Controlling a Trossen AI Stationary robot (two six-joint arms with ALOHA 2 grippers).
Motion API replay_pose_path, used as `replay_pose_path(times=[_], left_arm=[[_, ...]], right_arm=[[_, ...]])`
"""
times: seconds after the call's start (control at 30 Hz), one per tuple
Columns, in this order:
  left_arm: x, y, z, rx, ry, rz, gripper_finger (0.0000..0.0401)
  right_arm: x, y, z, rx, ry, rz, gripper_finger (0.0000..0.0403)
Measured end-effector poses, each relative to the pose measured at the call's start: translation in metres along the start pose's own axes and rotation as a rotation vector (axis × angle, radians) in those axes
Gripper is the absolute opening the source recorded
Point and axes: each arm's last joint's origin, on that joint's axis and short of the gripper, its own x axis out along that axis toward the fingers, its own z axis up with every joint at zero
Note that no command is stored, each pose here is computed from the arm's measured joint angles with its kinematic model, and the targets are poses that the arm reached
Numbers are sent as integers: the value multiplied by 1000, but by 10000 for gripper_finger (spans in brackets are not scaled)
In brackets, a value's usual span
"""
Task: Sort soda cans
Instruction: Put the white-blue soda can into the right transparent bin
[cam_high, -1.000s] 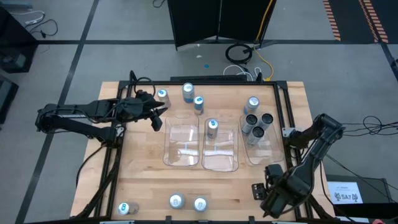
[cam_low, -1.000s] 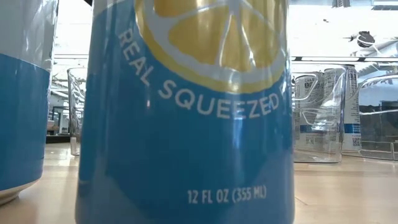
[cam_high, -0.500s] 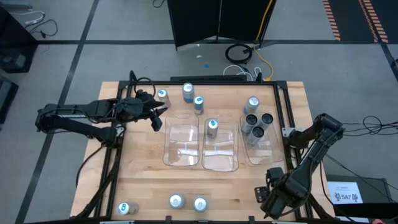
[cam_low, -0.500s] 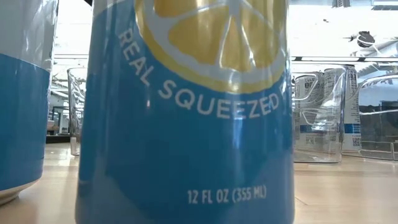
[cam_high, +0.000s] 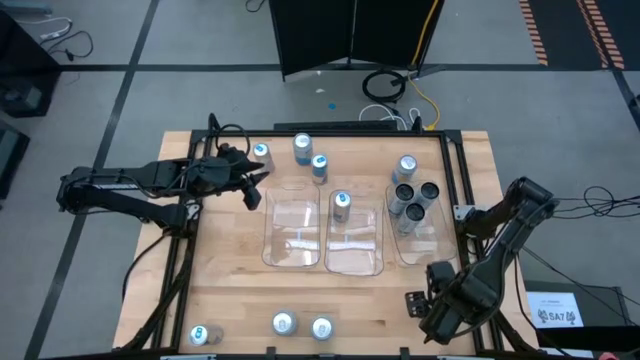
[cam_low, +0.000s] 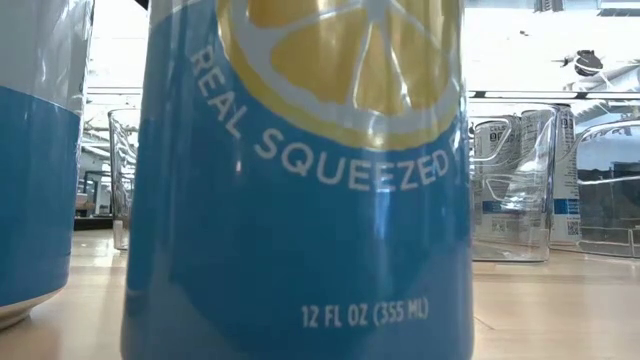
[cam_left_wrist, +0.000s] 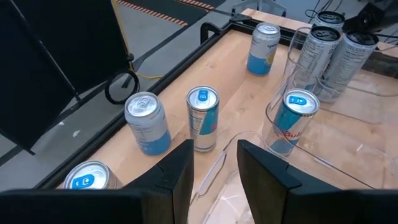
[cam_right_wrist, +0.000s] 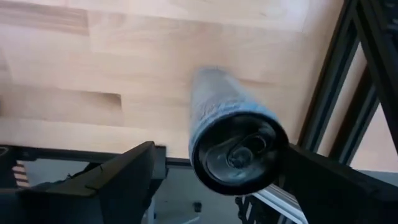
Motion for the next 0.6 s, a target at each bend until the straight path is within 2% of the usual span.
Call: replay_pose_path(times=[0.3, 0.6], left_arm=[[1, 3, 1, -8, -4, 25, 132], [2, 5, 1, -15, -4, 37, 132]], right_arm=[[-15, -9, 8, -12, 2, 41, 339], [-10, -5, 3, -28, 24, 36, 339]])
